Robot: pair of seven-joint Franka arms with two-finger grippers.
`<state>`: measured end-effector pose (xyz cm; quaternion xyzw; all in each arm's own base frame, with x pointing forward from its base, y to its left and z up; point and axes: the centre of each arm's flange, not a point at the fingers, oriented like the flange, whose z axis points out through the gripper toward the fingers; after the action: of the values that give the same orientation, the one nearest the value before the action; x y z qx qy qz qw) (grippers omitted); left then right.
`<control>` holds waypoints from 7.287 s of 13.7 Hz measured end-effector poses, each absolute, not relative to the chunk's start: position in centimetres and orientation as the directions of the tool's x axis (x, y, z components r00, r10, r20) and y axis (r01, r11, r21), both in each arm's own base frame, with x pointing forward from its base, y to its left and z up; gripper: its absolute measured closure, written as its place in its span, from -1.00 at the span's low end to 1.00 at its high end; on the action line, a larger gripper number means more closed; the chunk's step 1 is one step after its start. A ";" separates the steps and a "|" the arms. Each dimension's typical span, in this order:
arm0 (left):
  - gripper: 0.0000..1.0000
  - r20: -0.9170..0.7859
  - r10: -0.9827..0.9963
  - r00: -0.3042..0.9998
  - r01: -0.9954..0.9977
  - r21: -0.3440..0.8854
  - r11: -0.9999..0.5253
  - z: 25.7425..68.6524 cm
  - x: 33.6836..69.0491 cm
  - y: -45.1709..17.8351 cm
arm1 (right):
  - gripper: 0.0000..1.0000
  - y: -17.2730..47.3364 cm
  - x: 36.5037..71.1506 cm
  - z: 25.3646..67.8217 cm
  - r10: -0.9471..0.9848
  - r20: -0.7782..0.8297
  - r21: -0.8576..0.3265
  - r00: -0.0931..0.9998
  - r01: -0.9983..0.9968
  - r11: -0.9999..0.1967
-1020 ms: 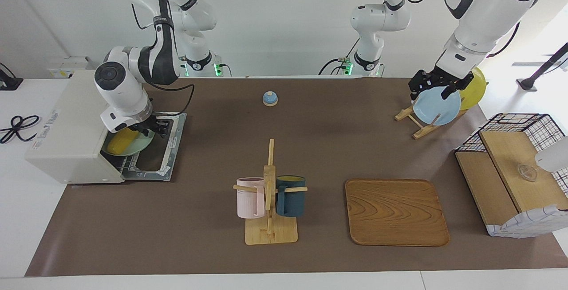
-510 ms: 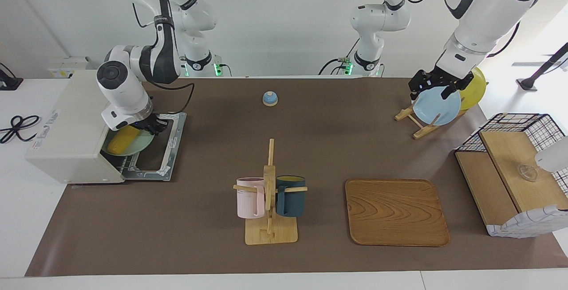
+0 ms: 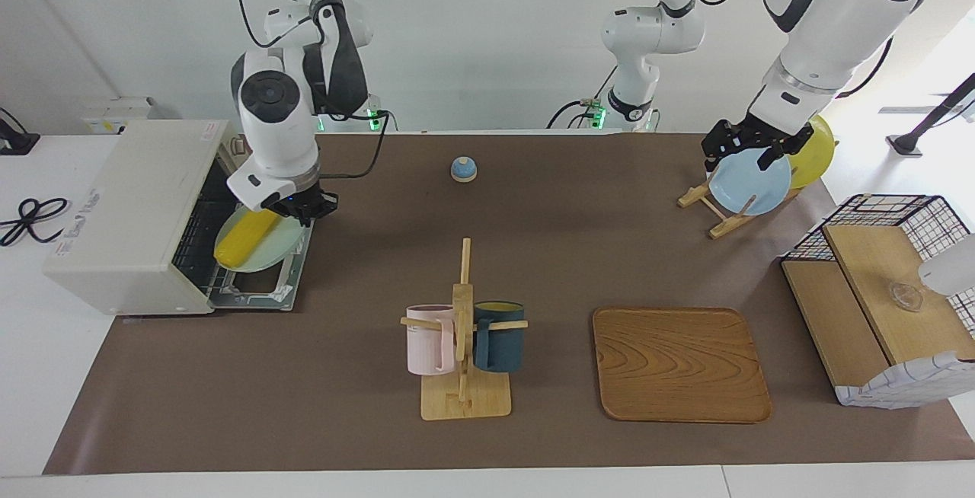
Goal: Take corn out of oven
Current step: 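Pull the green plate with corn out of the oven, right gripper, then set the plate on the table and release it with the right gripper, then grasp the yellow corn with the left gripper while the right gripper withdraws, then lift the corn off the plate and carry it to the wooden tray, then lower the corn onto the wooden tray and open the left gripper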
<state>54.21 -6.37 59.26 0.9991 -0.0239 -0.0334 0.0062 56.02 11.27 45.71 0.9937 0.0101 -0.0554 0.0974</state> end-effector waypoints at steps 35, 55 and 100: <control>-1.00 0.008 -0.268 0.963 -0.267 0.122 -0.956 54.0 53.4 -19.8 | 0.73 17.9 53.3 32.5 -0.227 -0.136 0.233 0.964 -0.191 -0.954; -1.00 0.064 -0.541 0.839 -0.541 0.213 -0.814 32.2 47.1 -46.8 | 0.66 2.2 50.9 40.2 -0.064 -0.225 0.328 0.972 0.014 -0.945; -0.59 0.146 -0.022 0.989 -0.038 0.105 -0.994 32.2 74.7 -9.5 | -1.00 1.0 54.7 63.5 0.052 -0.102 0.053 0.993 0.057 -0.997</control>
<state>74.69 -9.48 32.23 0.9958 -0.0150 0.0726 0.0540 54.68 1.02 63.52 0.9980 0.0273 -0.0506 0.0279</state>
